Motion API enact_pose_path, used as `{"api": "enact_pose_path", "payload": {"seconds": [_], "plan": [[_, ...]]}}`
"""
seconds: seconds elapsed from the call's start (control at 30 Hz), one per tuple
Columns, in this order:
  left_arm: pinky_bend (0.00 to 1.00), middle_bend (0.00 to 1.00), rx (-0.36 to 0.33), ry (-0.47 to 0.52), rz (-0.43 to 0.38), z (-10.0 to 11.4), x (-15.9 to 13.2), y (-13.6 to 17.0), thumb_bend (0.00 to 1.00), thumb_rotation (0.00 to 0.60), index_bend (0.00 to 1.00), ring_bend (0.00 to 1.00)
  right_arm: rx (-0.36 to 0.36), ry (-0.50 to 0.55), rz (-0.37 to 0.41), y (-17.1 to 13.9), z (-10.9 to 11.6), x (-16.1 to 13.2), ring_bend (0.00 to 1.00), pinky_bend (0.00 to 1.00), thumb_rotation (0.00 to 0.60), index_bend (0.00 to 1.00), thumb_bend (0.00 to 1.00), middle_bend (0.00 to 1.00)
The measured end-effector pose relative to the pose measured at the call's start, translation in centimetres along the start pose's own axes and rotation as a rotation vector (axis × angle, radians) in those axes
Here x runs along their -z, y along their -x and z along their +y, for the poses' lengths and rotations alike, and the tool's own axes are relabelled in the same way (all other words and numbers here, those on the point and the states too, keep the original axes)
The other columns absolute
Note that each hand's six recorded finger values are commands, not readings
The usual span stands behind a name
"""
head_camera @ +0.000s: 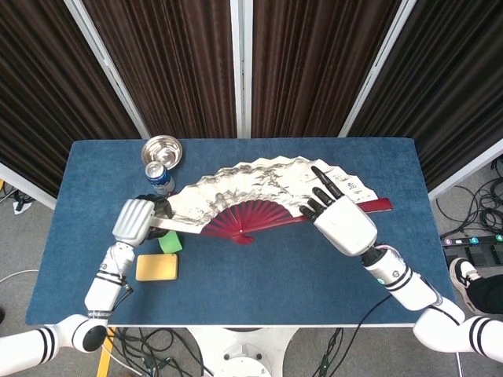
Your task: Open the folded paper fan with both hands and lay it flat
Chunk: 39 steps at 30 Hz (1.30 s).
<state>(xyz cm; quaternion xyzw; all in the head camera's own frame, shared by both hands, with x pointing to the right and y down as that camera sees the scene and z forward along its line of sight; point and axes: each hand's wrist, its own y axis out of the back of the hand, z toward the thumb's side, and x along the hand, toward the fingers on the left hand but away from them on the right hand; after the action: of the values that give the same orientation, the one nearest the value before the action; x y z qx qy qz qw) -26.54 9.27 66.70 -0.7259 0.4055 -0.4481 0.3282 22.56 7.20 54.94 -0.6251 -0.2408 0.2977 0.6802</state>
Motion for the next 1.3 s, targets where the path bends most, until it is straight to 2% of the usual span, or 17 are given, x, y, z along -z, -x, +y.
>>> {"api": "enact_pose_path", "payload": {"seconds": [0.33,0.47,0.57,0.67,0.73,0.83,0.93,1.0,1.13,1.2,1.3], "plan": [[0.45,0.60,-0.004,-0.117,0.011,-0.4,-0.8,0.3,0.42,0.600,0.61,0.45,-0.011,-0.044,-0.022,-2.0,-2.2,-0.8,0.38,0.00,0.600,0.88,0.81,0.66],[0.45,0.59,0.010,-0.158,0.021,-1.4,-1.0,0.1,0.42,0.600,0.59,0.45,-0.017,-0.049,-0.041,-2.3,-3.5,-0.6,0.37,0.00,0.600,0.87,0.80,0.66],[0.45,0.58,0.017,-0.184,0.036,-2.3,-1.0,-0.2,0.41,0.600,0.57,0.45,-0.028,-0.050,-0.058,-2.5,-4.8,-0.4,0.35,0.00,0.600,0.86,0.75,0.66],[0.44,0.53,0.015,-0.207,0.050,-3.2,-0.9,-0.6,0.38,0.600,0.50,0.45,-0.044,-0.049,-0.080,-2.8,-6.5,-0.3,0.31,0.00,0.600,0.75,0.65,0.61],[0.41,0.47,0.015,-0.221,0.060,-3.8,-0.8,-0.8,0.35,0.600,0.40,0.41,-0.053,-0.043,-0.095,-3.0,-7.5,-0.4,0.26,0.00,0.600,0.64,0.60,0.54],[0.33,0.34,0.023,-0.243,0.073,-4.9,-0.7,-1.2,0.30,0.600,0.24,0.28,-0.066,-0.028,-0.123,-3.2,-9.0,-0.5,0.16,0.00,0.600,0.41,0.50,0.41],[0.28,0.25,0.030,-0.260,0.073,-5.5,-0.8,-1.3,0.27,0.600,0.16,0.17,-0.086,0.003,-0.155,-3.5,-10.3,-0.6,0.04,0.00,0.600,0.17,0.37,0.26],[0.26,0.22,0.030,-0.266,0.067,-5.6,-0.8,-1.3,0.26,0.600,0.15,0.14,-0.109,0.028,-0.181,-4.0,-11.2,-0.6,0.00,0.00,0.600,0.03,0.26,0.15],[0.20,0.14,0.023,-0.269,0.059,-5.5,-0.8,-1.3,0.23,0.600,0.12,0.08,-0.144,0.056,-0.228,-5.0,-12.0,-0.4,0.00,0.00,0.600,0.00,0.06,0.04],[0.17,0.11,0.010,-0.271,0.050,-5.3,-0.9,-1.2,0.21,0.600,0.10,0.05,-0.157,0.070,-0.251,-5.3,-12.1,-0.2,0.00,0.00,0.600,0.00,0.01,0.01],[0.15,0.10,-0.013,-0.273,0.032,-4.8,-1.3,-0.9,0.17,0.600,0.09,0.04,-0.183,0.093,-0.280,-5.9,-12.3,-0.1,0.00,0.00,0.600,0.00,0.00,0.00]]}}
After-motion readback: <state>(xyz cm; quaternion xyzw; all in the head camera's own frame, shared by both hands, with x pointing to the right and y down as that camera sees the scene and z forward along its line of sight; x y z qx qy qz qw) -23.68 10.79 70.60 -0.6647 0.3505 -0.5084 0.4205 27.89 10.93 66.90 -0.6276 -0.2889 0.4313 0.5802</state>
